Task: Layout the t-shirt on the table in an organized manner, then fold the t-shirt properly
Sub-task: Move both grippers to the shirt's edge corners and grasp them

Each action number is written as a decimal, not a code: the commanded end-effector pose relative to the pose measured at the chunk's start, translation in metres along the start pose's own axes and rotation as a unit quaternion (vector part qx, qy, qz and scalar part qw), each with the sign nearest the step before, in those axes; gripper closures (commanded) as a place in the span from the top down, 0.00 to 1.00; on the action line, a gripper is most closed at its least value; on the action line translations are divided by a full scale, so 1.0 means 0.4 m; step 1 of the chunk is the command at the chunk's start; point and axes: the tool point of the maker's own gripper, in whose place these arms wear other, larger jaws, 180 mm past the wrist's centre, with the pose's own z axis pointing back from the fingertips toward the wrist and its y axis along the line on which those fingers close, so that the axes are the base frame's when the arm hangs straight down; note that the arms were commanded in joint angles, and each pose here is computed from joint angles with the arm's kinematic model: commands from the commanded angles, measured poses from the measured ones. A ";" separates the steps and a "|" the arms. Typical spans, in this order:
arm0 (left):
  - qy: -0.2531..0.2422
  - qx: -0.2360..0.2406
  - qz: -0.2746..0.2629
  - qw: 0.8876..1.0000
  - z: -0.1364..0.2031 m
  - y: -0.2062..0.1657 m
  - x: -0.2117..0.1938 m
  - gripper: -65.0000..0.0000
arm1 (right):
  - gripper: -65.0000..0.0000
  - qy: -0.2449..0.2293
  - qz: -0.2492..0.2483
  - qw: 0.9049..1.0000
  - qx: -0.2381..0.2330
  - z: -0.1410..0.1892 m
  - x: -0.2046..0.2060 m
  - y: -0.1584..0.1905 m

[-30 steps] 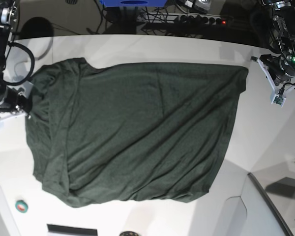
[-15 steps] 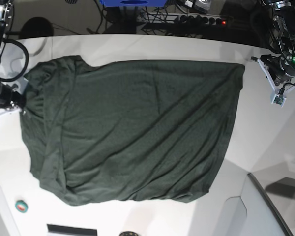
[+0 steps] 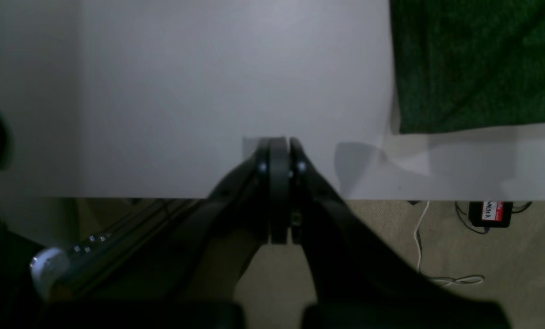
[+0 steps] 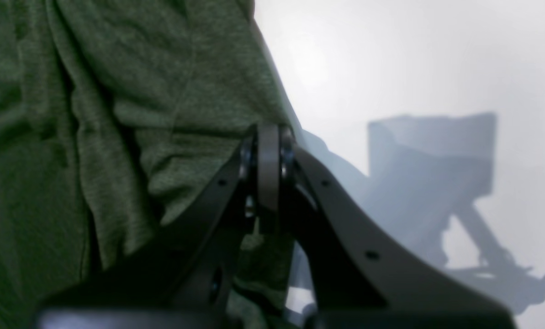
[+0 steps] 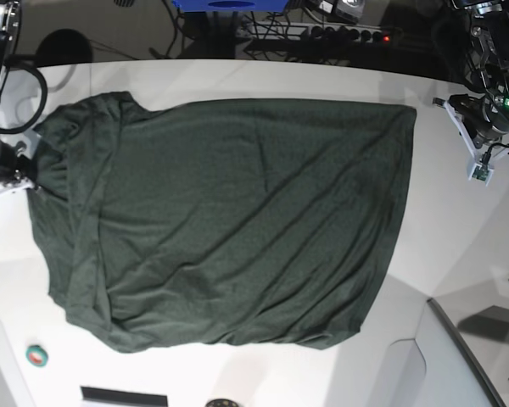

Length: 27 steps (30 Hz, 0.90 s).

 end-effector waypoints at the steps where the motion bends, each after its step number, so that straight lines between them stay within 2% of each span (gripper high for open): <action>1: -0.009 0.017 -0.003 1.000 0.012 0.030 0.015 0.00 | 0.00 0.006 -0.002 0.999 -0.040 0.020 0.008 -0.069; 6: -0.013 0.008 -0.001 1.000 0.009 0.015 0.020 0.00 | 0.00 -0.001 -0.011 0.999 -0.045 0.029 0.021 -0.086; 11: -0.023 -0.005 0.013 1.000 0.002 -0.021 0.041 0.00 | 0.00 -0.003 0.014 0.998 -0.057 0.031 0.026 -0.086; 14: -0.026 -0.010 0.016 0.999 0.001 -0.030 0.045 0.00 | 0.00 -0.031 0.038 0.998 -0.035 0.052 0.045 -0.029; 18: -0.024 -0.014 0.023 0.999 0.000 -0.037 0.036 0.00 | 0.03 -0.108 0.053 0.993 -0.012 0.144 0.096 0.028; 20: -0.022 -0.022 0.009 0.999 0.000 -0.045 0.029 0.00 | 0.18 -0.136 0.045 0.990 -0.008 0.195 0.108 0.040; 22: -0.017 -0.045 -0.008 0.999 0.005 -0.054 -0.008 0.00 | 0.42 -0.132 0.029 0.991 -0.012 0.232 0.094 0.030; 24: -0.035 -0.062 0.018 0.997 0.017 -0.043 -0.021 0.00 | 0.63 -0.118 -0.001 0.993 -0.024 0.261 0.070 -0.010; 25: -0.036 -0.064 0.033 0.997 0.021 -0.036 -0.036 0.00 | 0.66 -0.112 -0.015 0.993 -0.020 0.268 0.057 -0.024; 27: -0.045 -0.071 0.058 0.995 0.031 -0.026 -0.052 0.00 | 0.65 -0.105 -0.043 0.994 -0.005 0.289 0.026 -0.073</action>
